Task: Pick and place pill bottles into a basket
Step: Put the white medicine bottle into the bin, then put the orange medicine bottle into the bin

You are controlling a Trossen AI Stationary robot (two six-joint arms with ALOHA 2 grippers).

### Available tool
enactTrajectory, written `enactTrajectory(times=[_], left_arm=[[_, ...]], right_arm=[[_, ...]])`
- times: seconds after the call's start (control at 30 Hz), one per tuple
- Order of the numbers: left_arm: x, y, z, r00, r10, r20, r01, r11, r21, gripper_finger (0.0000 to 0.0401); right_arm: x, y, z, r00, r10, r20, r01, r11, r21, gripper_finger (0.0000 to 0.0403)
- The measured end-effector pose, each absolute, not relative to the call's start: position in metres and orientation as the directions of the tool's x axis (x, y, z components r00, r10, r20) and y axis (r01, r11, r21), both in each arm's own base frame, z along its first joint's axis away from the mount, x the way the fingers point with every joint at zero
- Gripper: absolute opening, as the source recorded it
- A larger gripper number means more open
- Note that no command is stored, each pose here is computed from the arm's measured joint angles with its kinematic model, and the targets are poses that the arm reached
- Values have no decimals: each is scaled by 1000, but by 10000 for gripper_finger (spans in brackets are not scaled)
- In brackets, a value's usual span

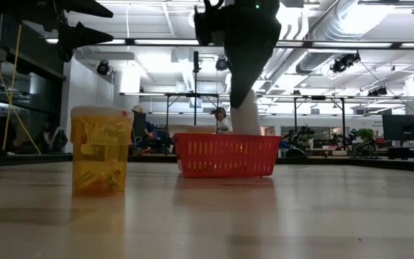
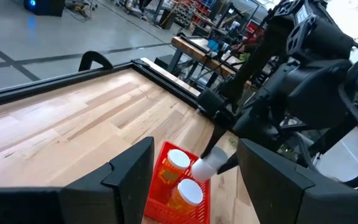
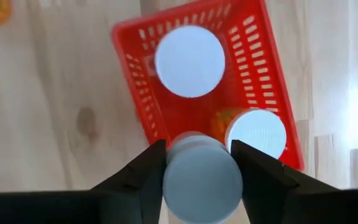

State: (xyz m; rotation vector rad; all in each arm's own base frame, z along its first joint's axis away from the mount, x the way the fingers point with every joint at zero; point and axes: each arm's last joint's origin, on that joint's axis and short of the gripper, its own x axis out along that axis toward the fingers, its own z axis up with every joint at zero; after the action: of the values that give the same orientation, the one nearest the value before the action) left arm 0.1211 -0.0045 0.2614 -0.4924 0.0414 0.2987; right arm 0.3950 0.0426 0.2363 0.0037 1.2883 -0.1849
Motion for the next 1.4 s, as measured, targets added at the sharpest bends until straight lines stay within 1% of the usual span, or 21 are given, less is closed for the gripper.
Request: enactTrajectory(times=[0.1,0.2,0.43,0.6,0.73,0.9,1.03,1.1,1.17,1.3,1.4], left_arm=[[121,-4,261,956,272,-110,-292,839,-460,264],[121,-5,261,960,256,-111,-278,842,-461,264],[121,-5,261,964,241,-112,-265,845,-464,264],[121,-5,261,964,241,-112,-265,845,-464,264],[121,-5,261,964,241,-112,-265,845,-464,264],[121,-5,261,964,240,-112,-265,845,-464,264],[121,-5,261,964,241,-112,-265,845,-464,264],[121,-5,261,964,240,-112,-265,845,-464,264],[121,-5,261,964,241,-112,-265,845,-464,264],[121,-5,261,964,240,-112,-265,845,-464,264],[121,-5,261,964,240,-112,-265,845,-464,264]], right_arm=[[393,41,230,250,-145,-957,153,982,-108,181],[394,41,225,266,-142,-954,155,982,-103,179],[392,43,211,268,-91,-959,161,986,-49,125],[393,42,211,269,-103,-958,172,984,-57,104],[392,42,211,267,-99,-959,178,983,-51,109],[389,42,221,288,-92,-953,218,976,-28,139],[383,41,247,381,-83,-921,243,970,14,176],[379,40,266,453,-68,-889,240,970,48,190],[375,38,289,554,-36,-831,222,969,106,197],[365,27,341,772,32,-634,162,956,245,193],[352,20,380,891,59,-449,78,957,279,181]])
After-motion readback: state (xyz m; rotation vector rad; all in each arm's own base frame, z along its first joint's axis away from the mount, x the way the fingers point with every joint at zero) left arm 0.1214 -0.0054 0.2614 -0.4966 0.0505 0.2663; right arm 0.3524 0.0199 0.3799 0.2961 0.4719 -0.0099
